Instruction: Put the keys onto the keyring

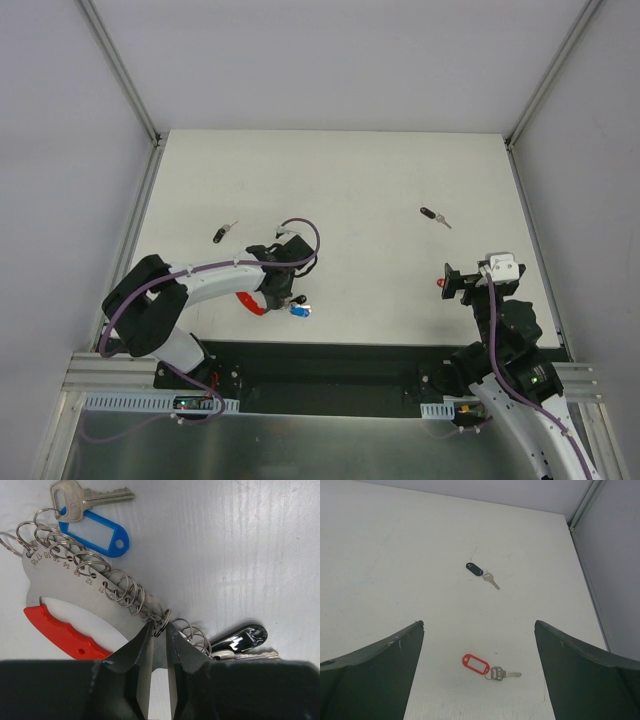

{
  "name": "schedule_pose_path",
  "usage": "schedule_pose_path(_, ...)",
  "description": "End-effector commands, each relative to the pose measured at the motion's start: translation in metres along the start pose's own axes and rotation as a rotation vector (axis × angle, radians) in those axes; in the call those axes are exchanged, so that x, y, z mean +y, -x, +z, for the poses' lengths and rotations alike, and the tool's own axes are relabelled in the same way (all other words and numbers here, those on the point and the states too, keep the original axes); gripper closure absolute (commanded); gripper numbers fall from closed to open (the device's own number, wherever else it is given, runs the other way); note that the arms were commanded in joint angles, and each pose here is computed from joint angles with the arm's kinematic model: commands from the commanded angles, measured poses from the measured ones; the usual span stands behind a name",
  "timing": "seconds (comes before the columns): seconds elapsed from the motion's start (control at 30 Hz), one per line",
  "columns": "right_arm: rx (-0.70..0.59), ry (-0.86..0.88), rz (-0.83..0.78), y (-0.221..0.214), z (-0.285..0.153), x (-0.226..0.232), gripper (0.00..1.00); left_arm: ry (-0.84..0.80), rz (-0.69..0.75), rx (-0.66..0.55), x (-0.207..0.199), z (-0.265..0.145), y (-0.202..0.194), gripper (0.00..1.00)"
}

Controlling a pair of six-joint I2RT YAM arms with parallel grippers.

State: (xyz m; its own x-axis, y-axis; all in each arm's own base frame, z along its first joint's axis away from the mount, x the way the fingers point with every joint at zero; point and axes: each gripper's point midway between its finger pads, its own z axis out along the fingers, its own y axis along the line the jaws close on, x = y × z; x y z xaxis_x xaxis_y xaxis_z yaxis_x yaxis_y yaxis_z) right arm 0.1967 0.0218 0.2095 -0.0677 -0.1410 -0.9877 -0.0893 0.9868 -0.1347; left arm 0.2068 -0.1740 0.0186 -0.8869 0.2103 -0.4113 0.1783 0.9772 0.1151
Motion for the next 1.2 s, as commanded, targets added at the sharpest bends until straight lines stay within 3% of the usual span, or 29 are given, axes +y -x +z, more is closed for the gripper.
schedule_pose_path(0.0, -0.156, -0.031, 0.065, 0.028, -0.014, -0.012, 0.04, 0.023, 0.022, -0.024, 0.001, 0.0, 0.007, 0.86)
schedule_pose_path(0.43, -0.154, -0.032, 0.065, 0.028, -0.015, -0.013, 0.04, -0.063, 0.012, -0.032, -0.008, -0.013, 0.009, 0.95)
schedule_pose_path(0.57, -0.115, 0.023, 0.061, 0.031, -0.017, -0.004, 0.04, -0.131, 0.062, -0.053, -0.014, -0.028, 0.014, 0.96)
schedule_pose_path(0.6, -0.103, 0.038, 0.058, 0.033, -0.017, -0.002, 0.04, -0.145, 0.077, -0.053, -0.015, -0.034, 0.016, 1.0)
schedule_pose_path(0.8, 0.009, 0.253, 0.015, 0.054, -0.024, 0.031, 0.04, -0.235, 0.182, -0.101, -0.022, -0.069, 0.036, 1.0)
schedule_pose_path(1.0, 0.122, 0.388, 0.09, 0.068, -0.016, 0.063, 0.04, -0.291, 0.325, -0.157, -0.023, -0.102, 0.056, 1.0)
schedule_pose_path(1.17, 0.178, 0.781, 0.107, 0.083, -0.022, 0.133, 0.04, -0.346, 0.481, -0.216, -0.025, -0.128, 0.07, 1.0)
